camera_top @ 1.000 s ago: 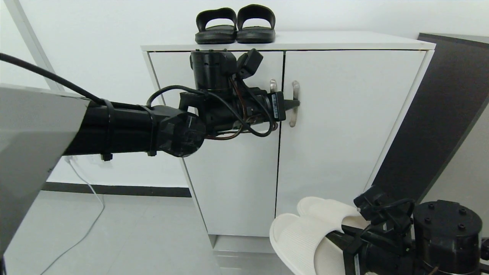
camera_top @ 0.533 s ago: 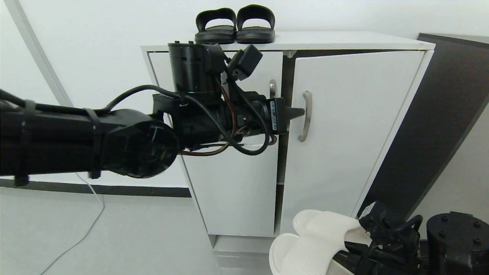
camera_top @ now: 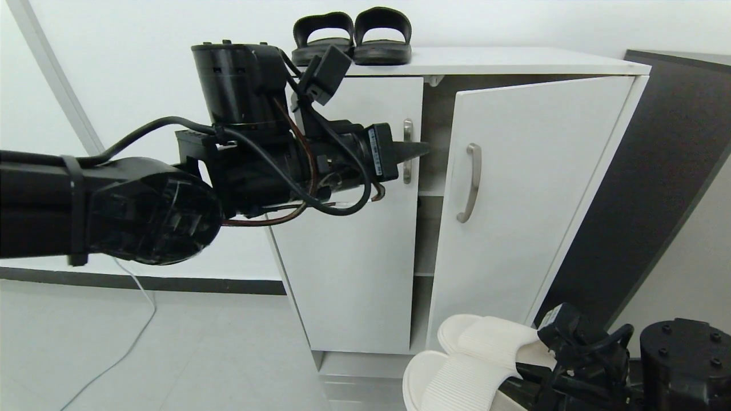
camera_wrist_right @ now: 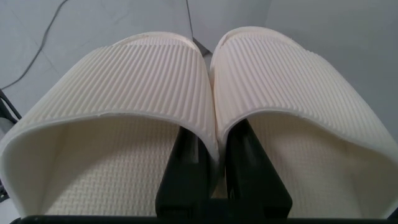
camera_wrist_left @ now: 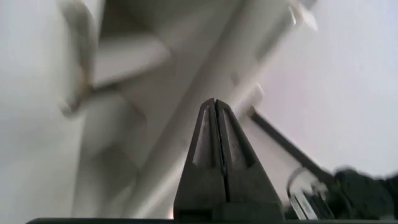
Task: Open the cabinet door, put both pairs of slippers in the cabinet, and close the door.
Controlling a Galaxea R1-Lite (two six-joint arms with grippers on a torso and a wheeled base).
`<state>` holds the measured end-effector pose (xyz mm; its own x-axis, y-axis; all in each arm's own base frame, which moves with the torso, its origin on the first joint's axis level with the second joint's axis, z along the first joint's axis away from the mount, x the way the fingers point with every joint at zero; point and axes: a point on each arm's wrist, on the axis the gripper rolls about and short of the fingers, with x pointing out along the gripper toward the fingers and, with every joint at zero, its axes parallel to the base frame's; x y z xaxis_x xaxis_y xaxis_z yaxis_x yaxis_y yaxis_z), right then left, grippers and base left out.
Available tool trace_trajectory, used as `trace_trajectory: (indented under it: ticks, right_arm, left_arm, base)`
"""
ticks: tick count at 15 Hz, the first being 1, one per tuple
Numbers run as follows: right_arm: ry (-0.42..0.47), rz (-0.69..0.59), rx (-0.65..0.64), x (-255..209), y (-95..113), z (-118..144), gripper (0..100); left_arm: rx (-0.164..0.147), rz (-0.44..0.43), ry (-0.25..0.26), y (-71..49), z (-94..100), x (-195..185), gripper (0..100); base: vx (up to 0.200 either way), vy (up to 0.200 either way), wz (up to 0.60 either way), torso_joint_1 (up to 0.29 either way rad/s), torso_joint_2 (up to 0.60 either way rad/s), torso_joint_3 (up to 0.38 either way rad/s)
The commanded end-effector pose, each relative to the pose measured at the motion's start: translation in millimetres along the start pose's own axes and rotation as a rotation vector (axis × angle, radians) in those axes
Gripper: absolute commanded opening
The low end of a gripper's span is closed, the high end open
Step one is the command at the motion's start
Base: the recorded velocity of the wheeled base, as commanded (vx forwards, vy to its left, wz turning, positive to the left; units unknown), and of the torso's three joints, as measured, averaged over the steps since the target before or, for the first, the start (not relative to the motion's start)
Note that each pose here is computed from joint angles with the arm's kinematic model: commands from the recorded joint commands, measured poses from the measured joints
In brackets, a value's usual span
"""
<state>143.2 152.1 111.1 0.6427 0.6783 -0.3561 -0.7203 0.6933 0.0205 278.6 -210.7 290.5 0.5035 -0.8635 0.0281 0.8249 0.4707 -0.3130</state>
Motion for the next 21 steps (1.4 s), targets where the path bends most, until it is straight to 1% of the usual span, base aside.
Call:
trace_trajectory:
  ticks: [1,2,3,5,6,8,10,13,14,15,17,19,21]
  right_arm:
    - [-0.002,0.000,0.000,0,0,0,0]
    - [-0.002,0.000,0.000,0,0,0,0]
    - [-0.002,0.000,-0.002,0,0,0,0]
    - [-0.002,0.000,-0.002,0,0,0,0]
    - [0.000,0.000,-0.002,0,0,0,0]
    - [0.003,0.002,-0.002,1,0,0,0]
    - [0.003,0.005,-0.003,1,1,0,0]
    - [0.017,0.031,-0.015,0,7,-4,0]
    - [0.028,0.035,-0.017,1,8,-6,0]
    - [0.037,0.036,-0.018,2,9,-7,0]
    - [0.044,0.053,-0.024,2,13,-9,0]
    - [0.056,0.085,-0.040,-1,20,-13,0]
    - [0.066,0.128,-0.057,-5,28,-17,0]
  left_arm:
    - [0.003,0.006,-0.015,16.0,-9.7,15,0]
    - [0.018,-0.001,-0.053,23.9,-15.3,25,0]
    - [0.025,-0.005,-0.070,31.0,-19.2,34,0]
    - [0.005,-0.014,-0.069,33.6,-20.3,40,0]
    - [0.010,-0.019,-0.079,36.1,-19.3,46,0]
    - [0.014,-0.024,-0.087,35.9,-16.2,49,0]
    - [0.006,-0.020,-0.069,34.7,-15.1,50,0]
    - [-0.006,-0.013,-0.045,32.7,-6.1,54,0]
    - [-0.011,-0.017,-0.034,30.4,-5.8,56,0]
    - [-0.014,-0.029,-0.024,25.3,-7.4,58,0]
    - [-0.016,-0.044,-0.016,18.8,-10.3,61,0]
    - [-0.020,-0.070,0.001,8.3,-15.6,64,0]
    - [-0.026,-0.125,0.065,-17.0,-39.9,71,0]
  base:
    - [0.000,0.000,0.00,0.000,0.00,0.000]
    - [0.000,0.000,0.00,0.000,0.00,0.000]
    - [0.000,0.000,0.00,0.000,0.00,0.000]
    - [0.000,0.000,0.00,0.000,0.00,0.000]
    - [0.000,0.000,0.00,0.000,0.00,0.000]
    - [0.000,0.000,0.00,0.000,0.00,0.000]
    - [0.000,0.000,0.00,0.000,0.00,0.000]
    - [0.000,0.000,0.00,0.000,0.00,0.000]
    - [-0.200,0.000,0.00,0.007,0.00,0.002]
    - [-0.200,0.000,0.00,0.002,0.00,0.002]
    - [-0.200,0.000,0.00,0.002,0.00,0.007]
    - [-0.200,0.000,0.00,0.000,0.00,-0.005]
    - [-0.200,0.000,0.00,-0.002,0.01,0.007]
